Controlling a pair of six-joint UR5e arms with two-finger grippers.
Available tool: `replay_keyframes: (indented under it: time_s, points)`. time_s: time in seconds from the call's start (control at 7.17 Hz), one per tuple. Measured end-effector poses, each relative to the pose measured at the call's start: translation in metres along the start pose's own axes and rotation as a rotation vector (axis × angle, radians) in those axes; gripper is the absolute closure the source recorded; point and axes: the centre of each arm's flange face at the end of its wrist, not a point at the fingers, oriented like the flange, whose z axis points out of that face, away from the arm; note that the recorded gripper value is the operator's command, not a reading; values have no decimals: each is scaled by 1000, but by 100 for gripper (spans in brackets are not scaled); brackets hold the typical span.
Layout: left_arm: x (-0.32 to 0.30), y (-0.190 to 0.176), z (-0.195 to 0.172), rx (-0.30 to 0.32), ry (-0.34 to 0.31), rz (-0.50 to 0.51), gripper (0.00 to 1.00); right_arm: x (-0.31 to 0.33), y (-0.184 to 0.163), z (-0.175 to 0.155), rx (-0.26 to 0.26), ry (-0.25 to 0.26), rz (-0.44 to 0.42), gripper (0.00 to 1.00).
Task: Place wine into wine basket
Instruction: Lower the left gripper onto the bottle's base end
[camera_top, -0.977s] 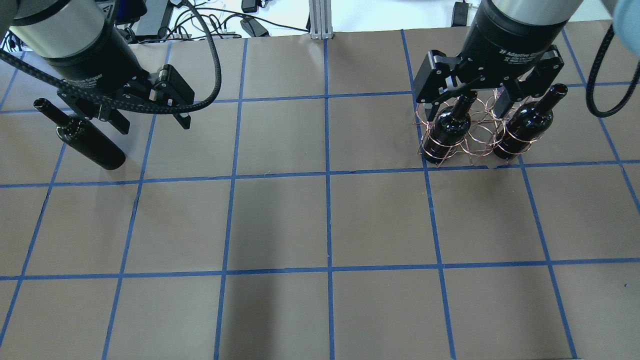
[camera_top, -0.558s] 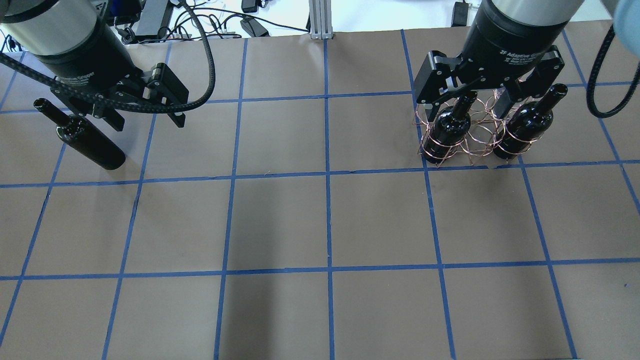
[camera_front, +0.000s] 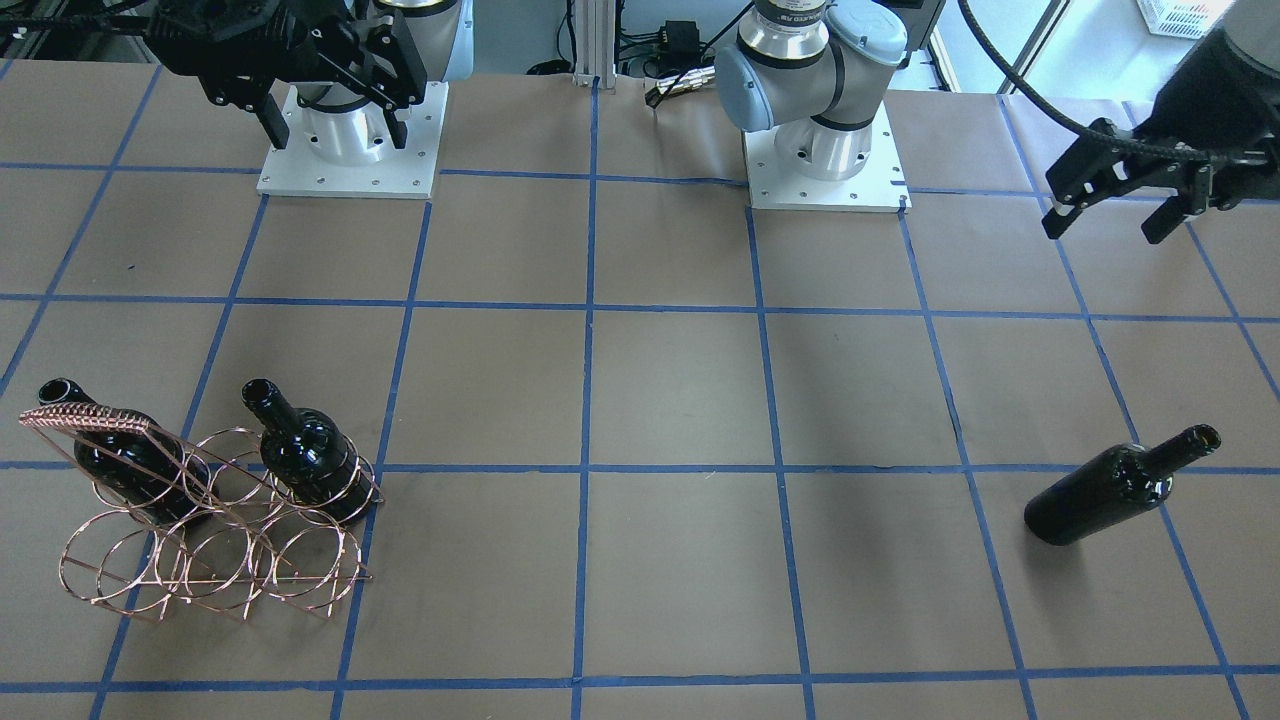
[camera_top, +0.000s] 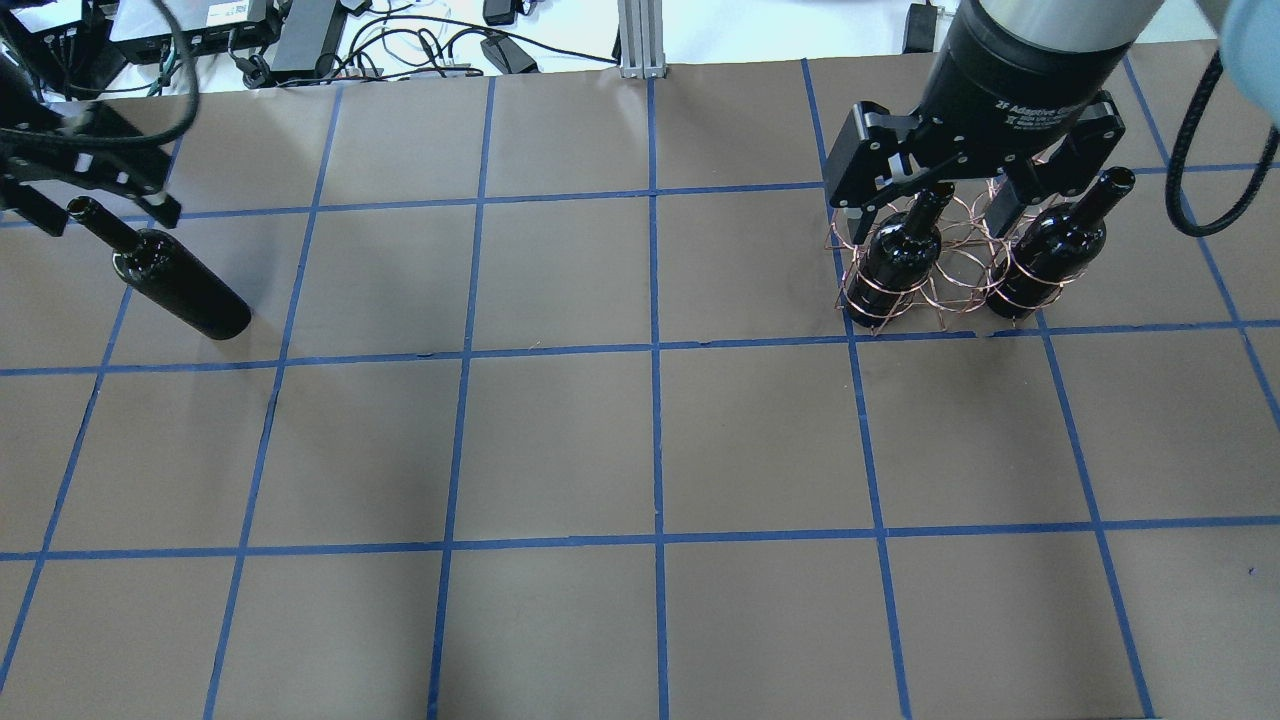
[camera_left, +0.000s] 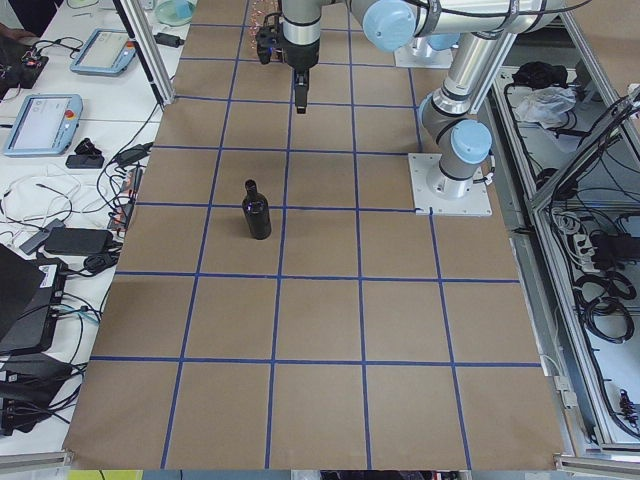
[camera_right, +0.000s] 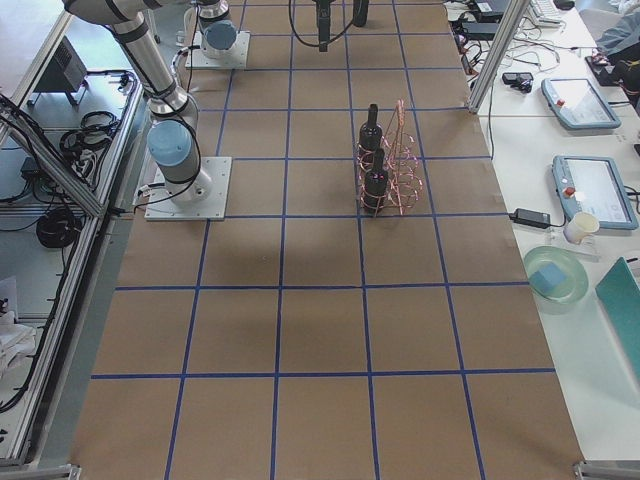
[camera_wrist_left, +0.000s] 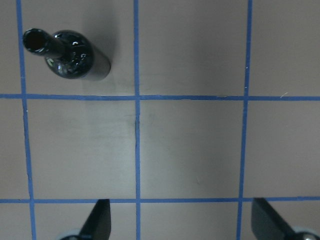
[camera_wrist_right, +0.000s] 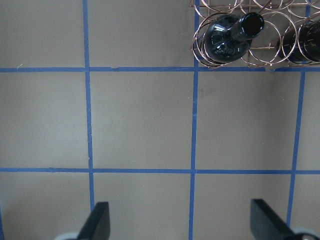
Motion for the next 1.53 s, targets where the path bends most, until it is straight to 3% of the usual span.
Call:
replay_keyframes:
  time_s: [0.28, 0.98, 1.53]
  points:
    - [-40, -25, 17, 9, -14, -19, 0, 0, 0, 0, 0, -2, 0, 0]
    - [-98, -111, 94, 97, -60, 85, 1, 0, 0, 0, 0, 0, 0, 0]
    - [-117, -125, 135, 64, -40, 140, 15, 0, 0, 0, 1, 0, 0, 0]
